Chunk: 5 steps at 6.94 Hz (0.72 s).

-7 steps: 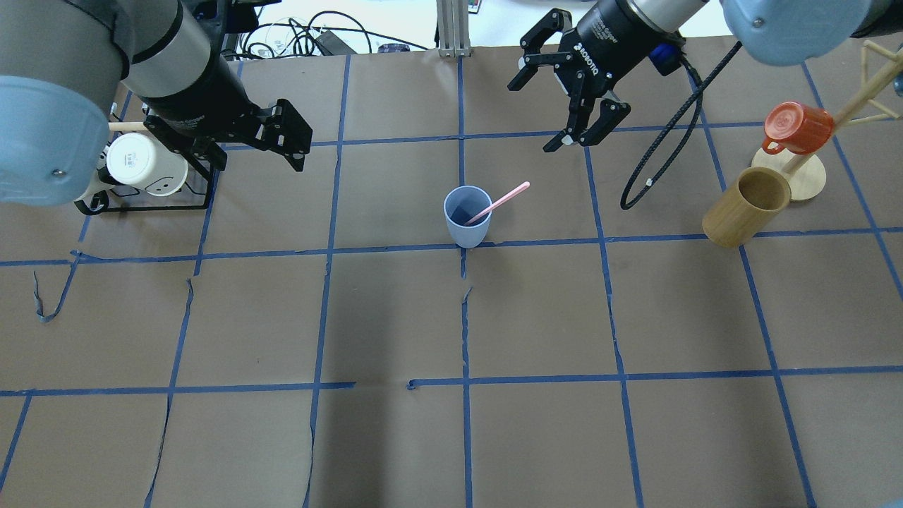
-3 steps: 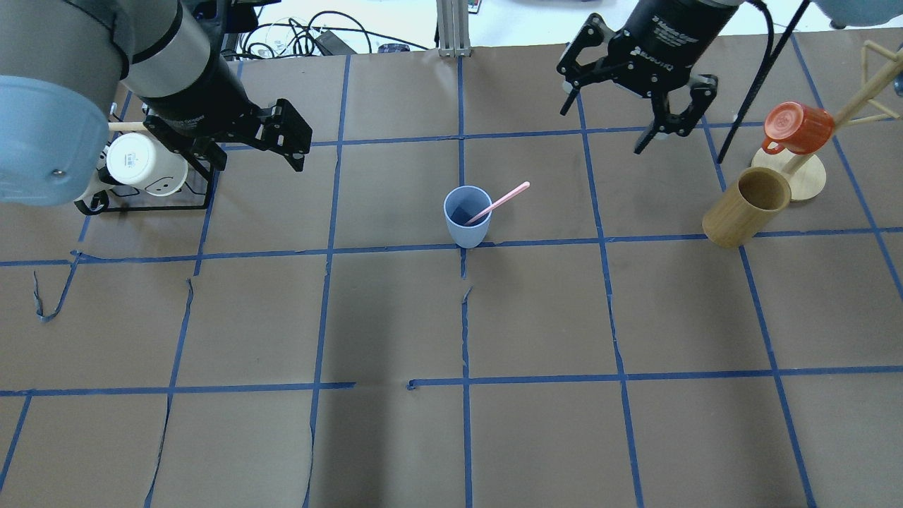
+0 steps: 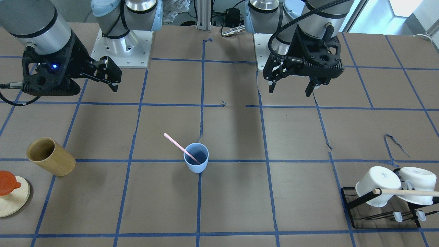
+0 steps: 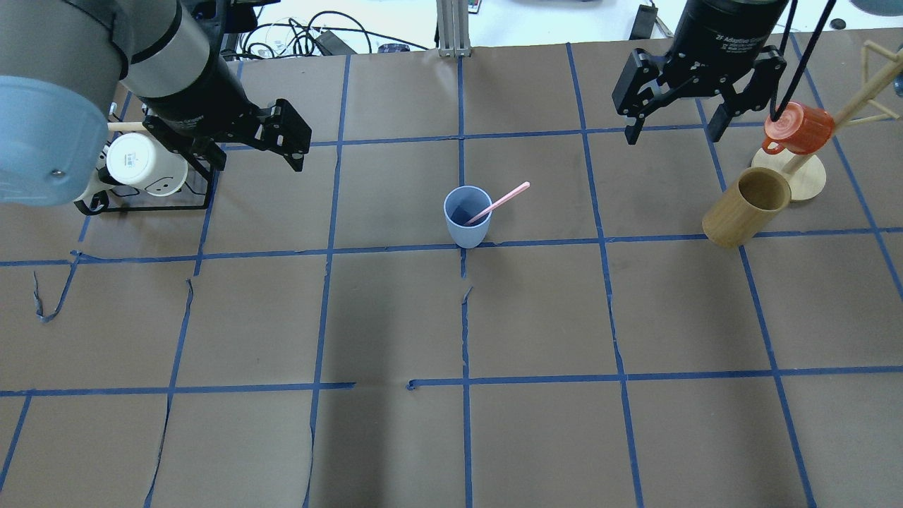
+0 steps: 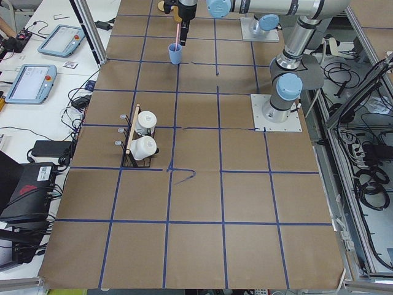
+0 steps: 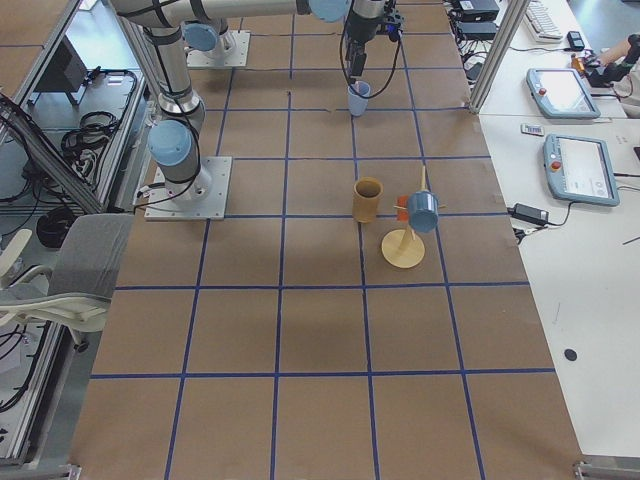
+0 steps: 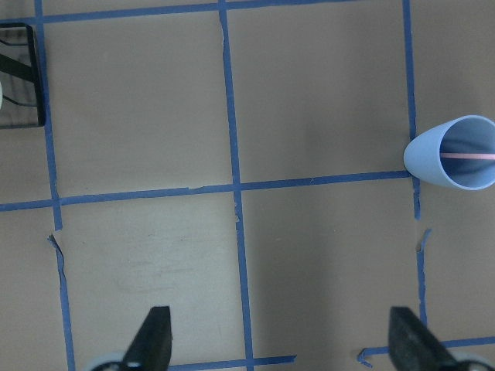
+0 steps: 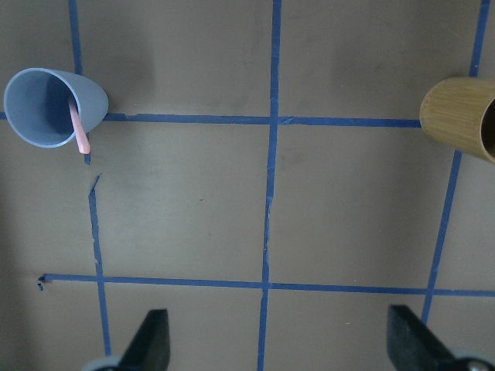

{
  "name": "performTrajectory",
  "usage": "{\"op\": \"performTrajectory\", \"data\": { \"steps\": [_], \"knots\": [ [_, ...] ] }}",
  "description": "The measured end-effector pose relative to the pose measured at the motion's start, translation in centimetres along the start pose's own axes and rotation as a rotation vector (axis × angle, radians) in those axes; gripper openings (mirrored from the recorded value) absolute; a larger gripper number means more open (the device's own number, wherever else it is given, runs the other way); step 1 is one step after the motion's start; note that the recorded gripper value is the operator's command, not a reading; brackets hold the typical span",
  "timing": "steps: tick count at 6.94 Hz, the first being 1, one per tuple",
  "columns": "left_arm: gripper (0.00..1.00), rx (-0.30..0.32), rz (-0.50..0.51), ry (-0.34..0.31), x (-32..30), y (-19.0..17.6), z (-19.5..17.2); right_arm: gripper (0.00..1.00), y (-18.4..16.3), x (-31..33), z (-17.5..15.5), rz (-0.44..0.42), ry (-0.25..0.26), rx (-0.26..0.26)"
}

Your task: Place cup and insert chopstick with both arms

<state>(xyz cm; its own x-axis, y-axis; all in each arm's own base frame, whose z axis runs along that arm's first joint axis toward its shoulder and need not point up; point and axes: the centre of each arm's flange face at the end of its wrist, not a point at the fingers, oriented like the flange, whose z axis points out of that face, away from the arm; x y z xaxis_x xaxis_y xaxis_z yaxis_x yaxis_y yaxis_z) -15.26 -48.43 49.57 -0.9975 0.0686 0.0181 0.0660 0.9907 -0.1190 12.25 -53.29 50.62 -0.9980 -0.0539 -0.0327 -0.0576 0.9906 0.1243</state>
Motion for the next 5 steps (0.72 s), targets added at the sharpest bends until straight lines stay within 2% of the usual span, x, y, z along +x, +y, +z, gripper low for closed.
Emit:
{"op": "performTrajectory", "data": {
  "steps": [2, 5],
  "knots": [
    [1.00, 0.000, 0.000, 0.000, 0.00, 0.00, 0.00, 1.00, -0.25, 0.07, -0.48, -0.046, 0.011, 0.037],
    [1.00, 0.000, 0.000, 0.000, -0.15, -0.04, 0.00, 1.00, -0.25, 0.15, -0.43, -0.061, 0.029, 0.035]
  ]
}}
